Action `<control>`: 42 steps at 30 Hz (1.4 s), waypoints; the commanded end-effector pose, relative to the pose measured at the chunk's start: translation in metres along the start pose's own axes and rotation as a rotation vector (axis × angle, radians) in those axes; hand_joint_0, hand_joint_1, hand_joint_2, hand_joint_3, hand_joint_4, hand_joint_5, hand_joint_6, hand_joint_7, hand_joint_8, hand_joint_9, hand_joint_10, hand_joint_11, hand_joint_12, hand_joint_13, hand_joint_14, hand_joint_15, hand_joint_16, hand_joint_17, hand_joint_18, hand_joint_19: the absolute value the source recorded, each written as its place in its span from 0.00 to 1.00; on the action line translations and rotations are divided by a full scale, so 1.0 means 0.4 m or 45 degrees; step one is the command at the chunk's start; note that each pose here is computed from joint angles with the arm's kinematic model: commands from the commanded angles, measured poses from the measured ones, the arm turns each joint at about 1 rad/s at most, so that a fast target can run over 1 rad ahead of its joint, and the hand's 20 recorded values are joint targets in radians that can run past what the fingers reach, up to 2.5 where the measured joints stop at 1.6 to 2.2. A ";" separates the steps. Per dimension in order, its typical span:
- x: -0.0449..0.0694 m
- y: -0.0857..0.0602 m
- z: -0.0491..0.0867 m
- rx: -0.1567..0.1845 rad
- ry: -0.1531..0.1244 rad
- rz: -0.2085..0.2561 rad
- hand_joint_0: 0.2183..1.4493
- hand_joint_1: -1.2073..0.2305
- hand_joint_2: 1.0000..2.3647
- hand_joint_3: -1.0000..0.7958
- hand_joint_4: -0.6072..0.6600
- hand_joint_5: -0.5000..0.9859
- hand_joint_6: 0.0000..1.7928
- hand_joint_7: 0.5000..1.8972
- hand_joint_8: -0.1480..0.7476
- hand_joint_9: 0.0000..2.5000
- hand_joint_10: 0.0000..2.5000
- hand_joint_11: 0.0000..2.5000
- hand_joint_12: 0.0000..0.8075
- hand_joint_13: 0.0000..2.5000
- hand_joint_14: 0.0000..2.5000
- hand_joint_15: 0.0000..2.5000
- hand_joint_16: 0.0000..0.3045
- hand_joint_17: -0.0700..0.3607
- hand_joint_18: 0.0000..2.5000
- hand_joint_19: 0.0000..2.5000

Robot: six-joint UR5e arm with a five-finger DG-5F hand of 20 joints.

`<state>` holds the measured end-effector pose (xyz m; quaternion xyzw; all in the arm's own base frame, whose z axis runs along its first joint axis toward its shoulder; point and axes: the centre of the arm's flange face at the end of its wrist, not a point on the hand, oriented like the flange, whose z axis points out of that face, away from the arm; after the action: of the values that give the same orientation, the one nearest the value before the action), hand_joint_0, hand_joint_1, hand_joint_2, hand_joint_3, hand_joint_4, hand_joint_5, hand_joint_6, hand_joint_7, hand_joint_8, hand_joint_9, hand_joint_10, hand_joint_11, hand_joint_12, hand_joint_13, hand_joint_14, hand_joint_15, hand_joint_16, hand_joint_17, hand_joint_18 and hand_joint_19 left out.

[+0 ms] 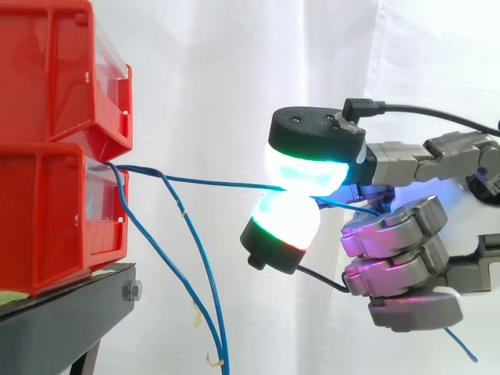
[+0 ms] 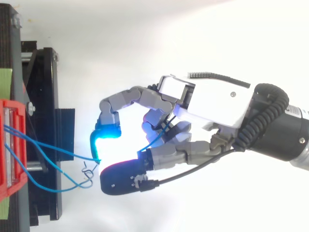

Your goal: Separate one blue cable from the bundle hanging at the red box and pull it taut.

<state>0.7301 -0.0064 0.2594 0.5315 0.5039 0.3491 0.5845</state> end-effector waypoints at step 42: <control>0.008 0.002 -0.002 -0.001 0.005 -0.048 0.51 0.29 0.02 0.48 0.32 0.21 0.51 0.83 0.47 0.41 1.00 0.74 0.43 0.35 1.00 0.68 0.12 0.36 0.48 0.41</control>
<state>0.7300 -0.0038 0.2597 0.5213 0.5146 0.3388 0.5905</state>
